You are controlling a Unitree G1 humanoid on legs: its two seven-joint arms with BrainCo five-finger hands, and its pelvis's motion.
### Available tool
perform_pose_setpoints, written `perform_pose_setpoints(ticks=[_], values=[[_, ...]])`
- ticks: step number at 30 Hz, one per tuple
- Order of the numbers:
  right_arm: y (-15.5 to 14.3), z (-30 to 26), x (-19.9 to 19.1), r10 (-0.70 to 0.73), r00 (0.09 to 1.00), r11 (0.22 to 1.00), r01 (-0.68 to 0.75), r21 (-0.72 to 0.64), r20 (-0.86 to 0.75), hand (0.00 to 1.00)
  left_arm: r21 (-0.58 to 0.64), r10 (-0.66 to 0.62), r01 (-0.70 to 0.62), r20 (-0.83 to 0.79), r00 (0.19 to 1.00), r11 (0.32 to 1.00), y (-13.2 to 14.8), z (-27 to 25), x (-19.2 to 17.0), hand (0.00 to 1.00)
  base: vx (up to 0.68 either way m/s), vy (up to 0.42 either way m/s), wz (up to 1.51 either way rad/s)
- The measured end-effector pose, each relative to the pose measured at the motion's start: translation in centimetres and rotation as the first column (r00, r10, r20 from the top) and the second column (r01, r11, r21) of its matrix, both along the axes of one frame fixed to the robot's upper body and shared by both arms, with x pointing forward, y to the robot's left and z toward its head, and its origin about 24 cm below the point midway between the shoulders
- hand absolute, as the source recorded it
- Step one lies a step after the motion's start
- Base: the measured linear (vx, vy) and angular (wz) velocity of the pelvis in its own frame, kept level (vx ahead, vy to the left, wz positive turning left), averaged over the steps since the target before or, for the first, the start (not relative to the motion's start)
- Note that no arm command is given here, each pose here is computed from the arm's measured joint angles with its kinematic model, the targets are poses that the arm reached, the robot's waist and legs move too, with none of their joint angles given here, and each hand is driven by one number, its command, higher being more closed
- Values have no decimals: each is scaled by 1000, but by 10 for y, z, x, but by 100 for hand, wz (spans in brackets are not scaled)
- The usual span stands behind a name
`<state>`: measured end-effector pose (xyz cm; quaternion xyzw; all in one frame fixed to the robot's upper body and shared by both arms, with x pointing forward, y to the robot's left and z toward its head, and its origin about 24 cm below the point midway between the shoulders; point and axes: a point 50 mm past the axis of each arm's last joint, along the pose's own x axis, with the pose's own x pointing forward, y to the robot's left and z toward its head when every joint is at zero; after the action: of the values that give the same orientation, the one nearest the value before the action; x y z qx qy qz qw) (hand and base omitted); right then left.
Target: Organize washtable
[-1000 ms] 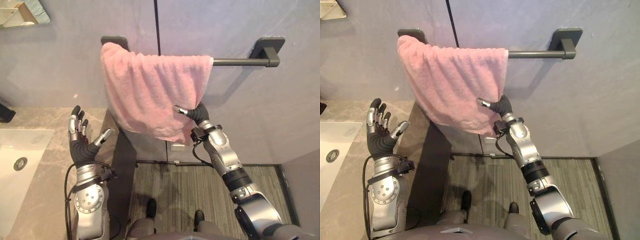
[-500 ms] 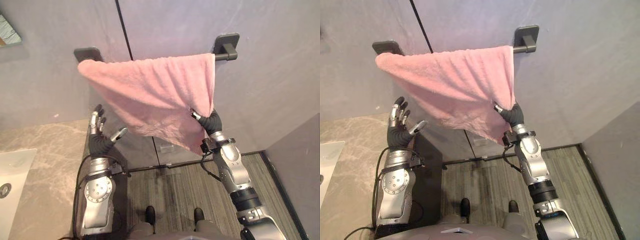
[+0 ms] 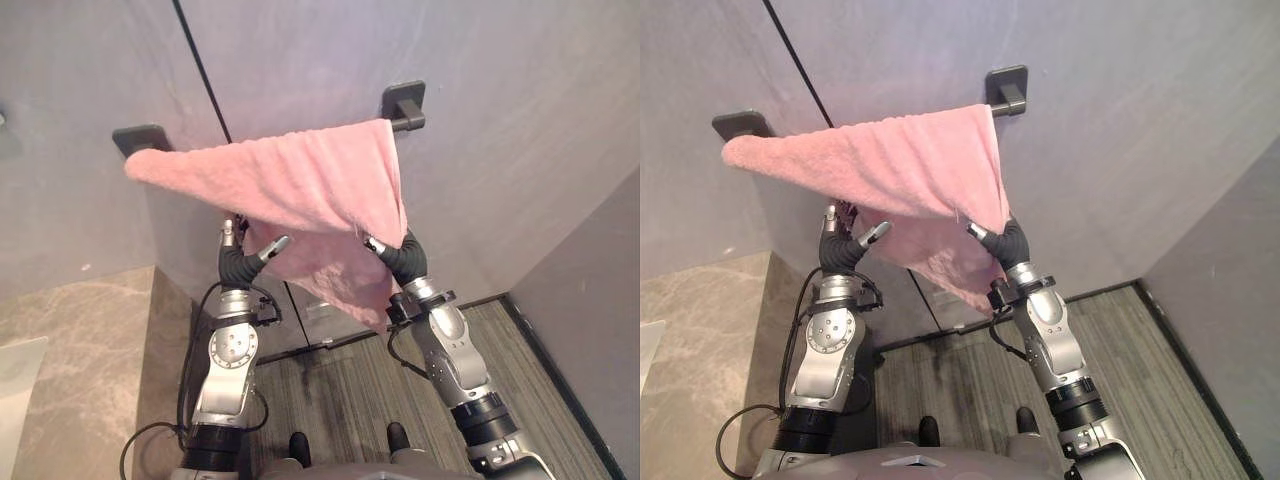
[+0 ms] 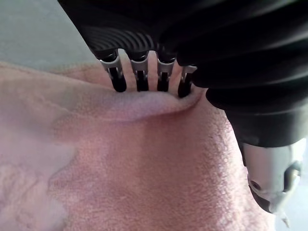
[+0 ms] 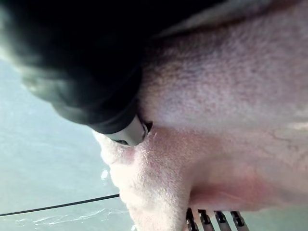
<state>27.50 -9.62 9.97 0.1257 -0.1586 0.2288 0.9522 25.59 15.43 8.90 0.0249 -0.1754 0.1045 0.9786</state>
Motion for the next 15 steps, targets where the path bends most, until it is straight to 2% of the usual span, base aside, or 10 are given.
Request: perform_pose_setpoints(ticks=[1, 7, 15], values=[[2, 0, -1, 7, 1000, 1000, -7, 0, -2, 100, -2, 7, -7, -11, 1000, 1000, 0, -2, 0, 100, -28, 8, -8], [5, -7, -5, 11, 999, 998, -8, 60, -42, 100, -14, 62, -63, -43, 997, 998, 5, -9, 1, 100, -10, 6, -7], [3, -18, -11, -3, 996, 998, 9, 65, -86, 100, -13, 97, -98, -89, 991, 995, 10, -19, 2, 100, 21, -4, 0]])
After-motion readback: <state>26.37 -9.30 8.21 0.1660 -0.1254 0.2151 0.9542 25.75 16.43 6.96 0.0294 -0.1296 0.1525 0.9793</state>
